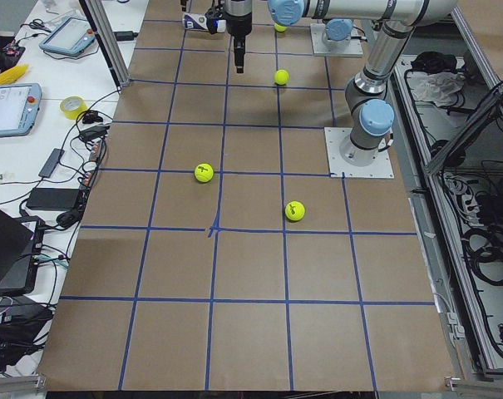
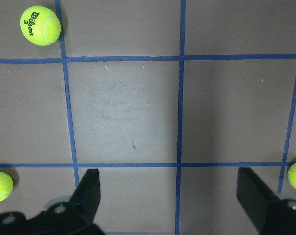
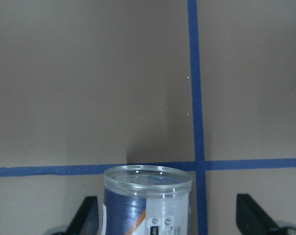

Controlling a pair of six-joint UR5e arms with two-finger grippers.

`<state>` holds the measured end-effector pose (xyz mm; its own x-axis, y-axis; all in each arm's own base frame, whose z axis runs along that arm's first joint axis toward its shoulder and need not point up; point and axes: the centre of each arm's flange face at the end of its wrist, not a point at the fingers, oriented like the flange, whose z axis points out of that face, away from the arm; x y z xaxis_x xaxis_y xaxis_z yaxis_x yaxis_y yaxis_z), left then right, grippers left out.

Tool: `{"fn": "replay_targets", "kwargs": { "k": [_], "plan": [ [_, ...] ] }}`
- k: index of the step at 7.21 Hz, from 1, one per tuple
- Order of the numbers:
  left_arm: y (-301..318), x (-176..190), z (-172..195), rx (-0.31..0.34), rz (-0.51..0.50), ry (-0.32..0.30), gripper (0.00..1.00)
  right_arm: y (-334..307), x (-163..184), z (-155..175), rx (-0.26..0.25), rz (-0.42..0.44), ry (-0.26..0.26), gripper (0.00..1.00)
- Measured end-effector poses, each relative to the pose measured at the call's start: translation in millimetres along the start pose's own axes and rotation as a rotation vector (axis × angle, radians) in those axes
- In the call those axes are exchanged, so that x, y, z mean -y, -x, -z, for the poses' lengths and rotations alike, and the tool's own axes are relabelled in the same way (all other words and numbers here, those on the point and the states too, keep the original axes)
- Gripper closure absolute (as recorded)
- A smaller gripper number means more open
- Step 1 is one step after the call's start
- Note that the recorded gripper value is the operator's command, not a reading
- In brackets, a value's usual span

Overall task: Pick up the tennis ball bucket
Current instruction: 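Lower the right gripper over the upright white tennis-ball can and grasp it, then lift the can with the right gripper and carry it toward the table center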

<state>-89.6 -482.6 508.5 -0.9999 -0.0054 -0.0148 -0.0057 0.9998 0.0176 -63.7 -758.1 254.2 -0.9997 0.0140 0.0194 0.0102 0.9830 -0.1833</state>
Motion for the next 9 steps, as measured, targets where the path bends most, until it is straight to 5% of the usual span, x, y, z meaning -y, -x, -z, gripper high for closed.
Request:
{"fn": "replay_targets", "kwargs": {
  "k": [3, 4, 6, 9],
  "plan": [
    [0.1, -0.2, -0.5, 0.002, 0.0, 0.001, 0.0, 3.6, -0.6, -48.4, 0.041, 0.004, 0.025, 0.04],
    [0.3, -0.5, -0.2, 0.004, 0.0, 0.001, 0.0, 4.0, -1.0, -53.9, 0.043, 0.006, 0.029, 0.31],
    [0.4, -0.7, 0.0, 0.004, 0.0, 0.0, 0.0, 4.3, -1.8, -56.2, 0.047, 0.005, 0.036, 0.41],
    [0.4, -0.7, 0.1, 0.004, 0.0, 0.0, 0.0, 44.0, -7.9, 18.7, 0.063, 0.055, 0.032, 0.6]
  ]
}}
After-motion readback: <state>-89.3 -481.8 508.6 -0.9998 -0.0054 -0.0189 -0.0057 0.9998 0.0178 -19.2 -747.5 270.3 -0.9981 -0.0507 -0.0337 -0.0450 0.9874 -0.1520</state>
